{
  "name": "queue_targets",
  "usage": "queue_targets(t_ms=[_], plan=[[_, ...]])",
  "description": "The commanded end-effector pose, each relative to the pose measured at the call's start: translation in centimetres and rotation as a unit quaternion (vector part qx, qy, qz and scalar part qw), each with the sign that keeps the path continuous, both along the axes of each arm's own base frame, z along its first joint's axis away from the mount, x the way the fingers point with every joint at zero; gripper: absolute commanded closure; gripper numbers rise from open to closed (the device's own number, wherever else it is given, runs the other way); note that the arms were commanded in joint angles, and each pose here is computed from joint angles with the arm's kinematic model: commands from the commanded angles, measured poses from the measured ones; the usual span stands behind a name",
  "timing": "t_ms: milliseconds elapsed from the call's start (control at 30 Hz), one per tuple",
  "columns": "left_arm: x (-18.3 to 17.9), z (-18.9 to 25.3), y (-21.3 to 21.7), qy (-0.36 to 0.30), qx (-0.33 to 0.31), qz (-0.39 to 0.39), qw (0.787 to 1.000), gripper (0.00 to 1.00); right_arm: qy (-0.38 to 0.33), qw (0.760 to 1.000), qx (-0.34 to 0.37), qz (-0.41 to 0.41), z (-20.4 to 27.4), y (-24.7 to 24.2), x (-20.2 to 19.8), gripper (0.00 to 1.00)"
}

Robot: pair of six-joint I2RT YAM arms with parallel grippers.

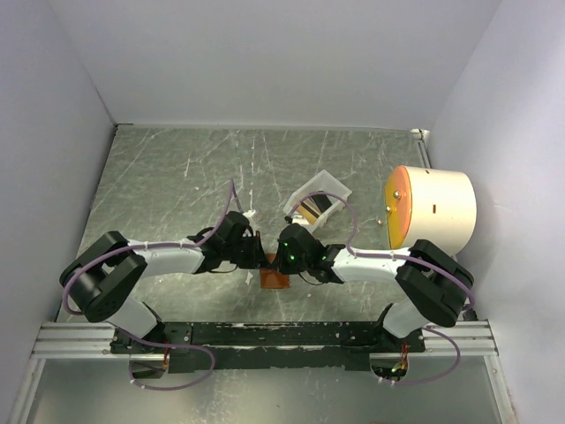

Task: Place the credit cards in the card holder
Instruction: Close the card holder at the center of the board.

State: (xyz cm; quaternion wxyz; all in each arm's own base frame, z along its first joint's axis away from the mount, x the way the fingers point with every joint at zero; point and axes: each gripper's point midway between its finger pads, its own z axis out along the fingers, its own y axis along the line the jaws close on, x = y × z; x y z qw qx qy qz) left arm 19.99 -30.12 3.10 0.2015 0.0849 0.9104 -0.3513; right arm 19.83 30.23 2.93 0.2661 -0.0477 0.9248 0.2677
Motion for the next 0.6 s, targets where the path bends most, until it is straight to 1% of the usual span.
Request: queue_targets(t_ms=[0,233,367,567], plan=[[-2.0,-2.3,1.7,0.012,0.055,-0.010,0.998,0.93,0.011,1.000,-0.012,0.004,-1.2,-0.6,-0.7,1.00],[-2.3,-1.3,1.7,-0.012,0.052,-0.007,0.999,0.93,0.010,1.000,-0.011,0.004,-1.1,-0.6,-0.7,1.00],[-2.2,-0.4,1.3,-0.023,0.040,-0.008,0.999,0.93,0.012,1.000,-0.012,0.003,-1.3,-0.7,-0.7,1.00],[-1.4,1.3,0.6,-0.040,0.026,-0.006,0.999,0.89,0.011,1.000,-0.012,0.004,-1.2,-0.7,-0.7,1.00]])
